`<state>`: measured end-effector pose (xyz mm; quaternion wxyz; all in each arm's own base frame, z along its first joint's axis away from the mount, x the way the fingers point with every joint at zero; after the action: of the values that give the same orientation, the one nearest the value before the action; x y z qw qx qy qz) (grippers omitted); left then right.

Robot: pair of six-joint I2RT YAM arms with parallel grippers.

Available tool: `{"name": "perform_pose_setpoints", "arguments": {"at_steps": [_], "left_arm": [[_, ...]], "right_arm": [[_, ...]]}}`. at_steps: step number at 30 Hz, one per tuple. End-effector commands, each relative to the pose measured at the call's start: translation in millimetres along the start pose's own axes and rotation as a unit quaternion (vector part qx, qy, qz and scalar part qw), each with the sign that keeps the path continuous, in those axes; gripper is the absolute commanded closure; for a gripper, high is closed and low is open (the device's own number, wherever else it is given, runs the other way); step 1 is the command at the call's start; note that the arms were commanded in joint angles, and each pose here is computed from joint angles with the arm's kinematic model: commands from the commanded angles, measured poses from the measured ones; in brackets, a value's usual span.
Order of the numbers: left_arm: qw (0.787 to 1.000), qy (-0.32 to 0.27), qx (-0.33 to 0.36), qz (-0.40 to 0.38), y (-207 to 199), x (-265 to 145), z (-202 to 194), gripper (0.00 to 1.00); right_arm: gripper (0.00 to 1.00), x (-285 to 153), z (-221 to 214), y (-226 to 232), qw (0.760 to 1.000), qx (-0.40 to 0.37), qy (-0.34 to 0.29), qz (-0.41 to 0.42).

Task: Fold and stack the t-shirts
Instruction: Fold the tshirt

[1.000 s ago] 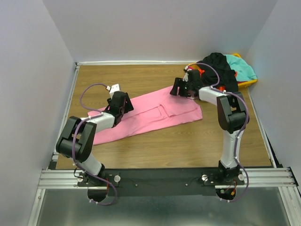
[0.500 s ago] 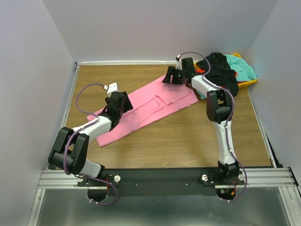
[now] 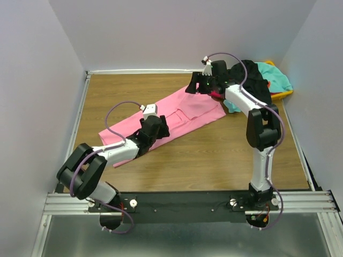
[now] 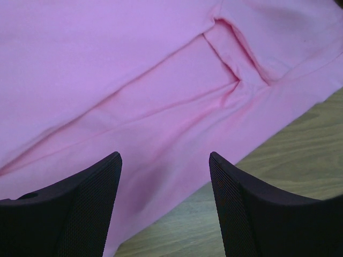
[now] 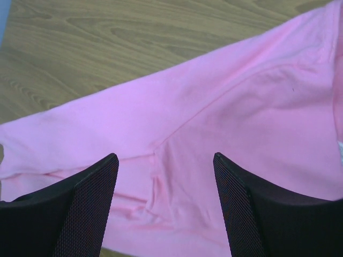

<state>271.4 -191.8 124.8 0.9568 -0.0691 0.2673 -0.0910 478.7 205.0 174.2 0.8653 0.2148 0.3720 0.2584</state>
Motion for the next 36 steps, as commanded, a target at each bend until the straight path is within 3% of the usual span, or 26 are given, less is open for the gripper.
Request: {"name": "perform_pose_setpoints", "arguments": {"at_steps": [1, 9, 20, 28, 36], "left_arm": [[1.000, 0.004, -0.020, -0.017, -4, 3, -17, 0.25], [1.000, 0.028, -0.010, -0.004, -9, 8, -41, 0.25], [0.998, 0.057, -0.017, -0.006, -20, 7, -68, 0.25], [0.997, 0.068, -0.023, -0.025, -46, 18, -82, 0.25], [0.995, 0.061, -0.031, -0.078, -95, 25, -80, 0.25]], "right_arm": [[0.21, -22, -24, -9, 0.999, 0.000, 0.010, -0.047], [0.21, -15, -72, -35, 0.996, 0.034, 0.047, -0.069], [0.21, 22, -91, -62, 0.991, 0.065, 0.075, -0.094], [0.20, 48, -79, -79, 0.990, 0.057, 0.059, -0.119], [0.17, 66, -41, -89, 0.994, 0.053, 0.033, -0.090]]}}
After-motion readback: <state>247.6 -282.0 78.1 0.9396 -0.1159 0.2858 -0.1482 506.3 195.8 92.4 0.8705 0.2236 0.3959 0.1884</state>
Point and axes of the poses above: each gripper's point midway between its finger pads, its own x axis out along the fingers, its own y axis along the line the jaws close on, z = x × y, the point moved 8 cm from there along -x, back along the fingers, and after that the axes turned 10 degrees about x, right-handed, at the moved point
